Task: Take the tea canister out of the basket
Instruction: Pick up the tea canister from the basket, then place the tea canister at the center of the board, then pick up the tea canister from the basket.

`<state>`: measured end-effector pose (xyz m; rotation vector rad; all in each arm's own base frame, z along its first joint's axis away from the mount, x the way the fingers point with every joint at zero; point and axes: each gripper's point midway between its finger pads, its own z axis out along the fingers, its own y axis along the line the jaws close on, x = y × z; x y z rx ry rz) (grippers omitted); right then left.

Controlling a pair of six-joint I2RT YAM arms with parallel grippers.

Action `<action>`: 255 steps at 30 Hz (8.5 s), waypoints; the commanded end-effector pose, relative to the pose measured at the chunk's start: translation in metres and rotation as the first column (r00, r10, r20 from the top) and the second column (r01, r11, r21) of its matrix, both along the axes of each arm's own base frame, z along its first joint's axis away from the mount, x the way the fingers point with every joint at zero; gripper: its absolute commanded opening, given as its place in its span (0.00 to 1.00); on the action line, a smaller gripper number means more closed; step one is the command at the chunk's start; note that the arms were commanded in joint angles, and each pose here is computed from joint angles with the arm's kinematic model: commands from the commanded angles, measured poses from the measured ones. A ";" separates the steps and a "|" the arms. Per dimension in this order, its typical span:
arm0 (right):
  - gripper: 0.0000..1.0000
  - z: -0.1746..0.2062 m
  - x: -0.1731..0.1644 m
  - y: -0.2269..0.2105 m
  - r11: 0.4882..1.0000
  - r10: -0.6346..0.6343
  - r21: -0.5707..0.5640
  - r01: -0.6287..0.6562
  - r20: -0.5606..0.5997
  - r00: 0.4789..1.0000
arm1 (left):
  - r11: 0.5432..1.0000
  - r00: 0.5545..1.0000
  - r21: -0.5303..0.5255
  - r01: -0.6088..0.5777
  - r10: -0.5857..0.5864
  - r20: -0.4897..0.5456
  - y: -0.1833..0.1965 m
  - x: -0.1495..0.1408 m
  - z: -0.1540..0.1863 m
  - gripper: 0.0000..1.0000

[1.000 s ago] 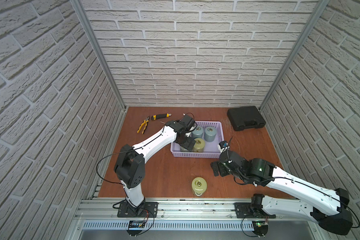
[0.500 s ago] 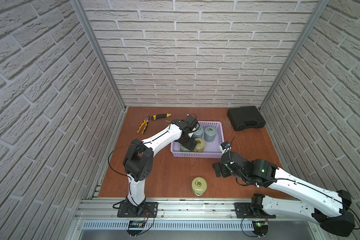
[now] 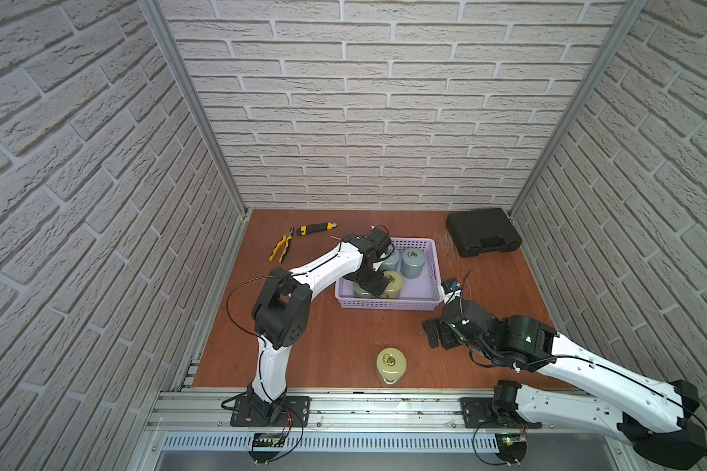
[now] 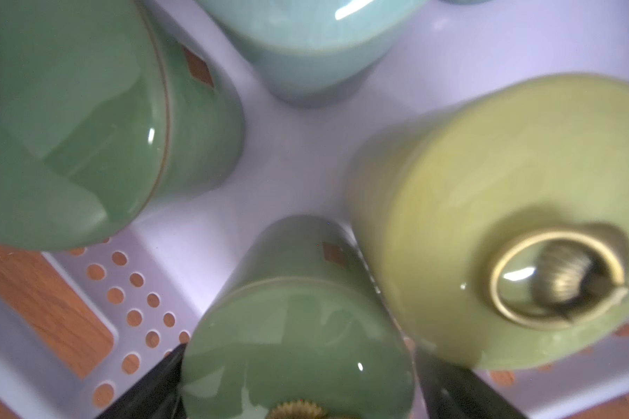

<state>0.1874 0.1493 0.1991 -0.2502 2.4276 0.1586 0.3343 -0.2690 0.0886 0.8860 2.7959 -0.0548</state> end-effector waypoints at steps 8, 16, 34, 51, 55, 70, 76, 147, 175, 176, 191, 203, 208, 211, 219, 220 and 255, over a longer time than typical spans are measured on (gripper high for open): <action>1.00 -0.004 0.000 -0.009 0.999 -0.029 -0.014 0.029 0.007 1.000 | 1.000 0.999 0.002 0.009 -0.009 -0.044 -0.003 -0.006 -0.005 0.86; 1.00 -0.005 0.000 -0.009 0.999 -0.028 -0.017 0.028 0.006 1.000 | 1.000 0.999 -0.002 -0.003 0.003 -0.034 -0.002 -0.004 -0.001 0.71; 0.99 -0.011 0.001 -0.007 0.999 -0.014 -0.032 0.014 0.003 1.000 | 0.998 0.997 -0.040 -0.049 0.051 0.053 0.008 0.009 0.045 0.58; 0.99 -0.012 0.003 -0.003 1.000 -0.003 -0.029 0.003 0.009 1.000 | 0.996 0.992 -0.051 -0.071 0.075 0.097 0.019 0.003 0.082 0.55; 0.99 -0.012 0.003 -0.003 1.000 -0.001 -0.026 0.001 0.010 1.000 | 0.996 0.991 -0.053 -0.074 0.079 0.107 0.023 0.000 0.090 0.54; 0.99 -0.013 0.005 0.000 1.000 -0.002 -0.024 0.002 0.010 1.000 | 0.994 0.988 -0.076 -0.078 0.088 0.129 0.032 -0.020 0.120 0.53; 0.99 -0.013 0.006 0.001 1.000 0.000 -0.028 0.000 0.010 1.000 | 0.994 0.988 -0.075 -0.076 0.086 0.131 0.034 -0.035 0.124 0.52; 1.00 -0.011 0.009 -0.019 0.988 -0.127 -0.092 0.126 -0.002 0.992 | 0.949 0.950 -0.059 0.309 -0.306 0.054 0.035 -0.226 0.030 0.48; 1.00 -0.010 0.013 -0.016 0.984 -0.147 -0.103 0.145 -0.011 0.989 | 0.931 0.931 0.035 0.364 -0.363 -0.017 0.036 -0.240 -0.004 0.48; 1.00 -0.010 0.013 -0.016 0.984 -0.146 -0.105 0.144 -0.012 0.989 | 0.931 0.932 0.040 0.363 -0.362 -0.020 0.037 -0.240 -0.006 0.48; 1.00 -0.009 0.017 -0.012 0.984 -0.136 -0.115 0.134 -0.013 0.991 | 0.933 0.935 0.063 0.354 -0.353 -0.022 0.039 -0.238 -0.012 0.59; 1.00 -0.009 0.019 -0.009 0.985 -0.128 -0.116 0.125 -0.017 0.992 | 0.948 0.949 0.051 0.315 -0.315 -0.001 0.044 -0.238 -0.009 0.98; 1.00 -0.009 0.020 -0.008 0.987 -0.117 -0.116 0.115 -0.014 0.993 | 0.953 0.954 0.049 0.298 -0.299 0.014 0.044 -0.235 -0.004 0.98; 1.00 -0.008 0.021 -0.005 0.989 -0.097 -0.114 0.095 -0.012 0.995 | 0.958 0.958 0.038 0.284 -0.286 0.033 0.044 -0.233 0.003 0.98; 1.00 -0.005 0.030 0.013 0.995 -0.014 -0.097 0.012 -0.024 1.000 | 0.969 0.966 -0.013 0.246 -0.245 0.083 0.043 -0.229 0.024 0.98; 1.00 -0.005 0.032 0.015 0.996 -0.009 -0.094 0.006 -0.026 1.000 | 0.970 0.967 -0.016 0.242 -0.239 0.090 0.044 -0.228 0.026 0.98; 0.99 -0.028 0.102 0.074 0.991 0.107 -0.054 -0.120 -0.198 0.974 | 0.900 0.869 -0.340 -0.272 0.382 0.315 0.100 -0.132 0.096 0.98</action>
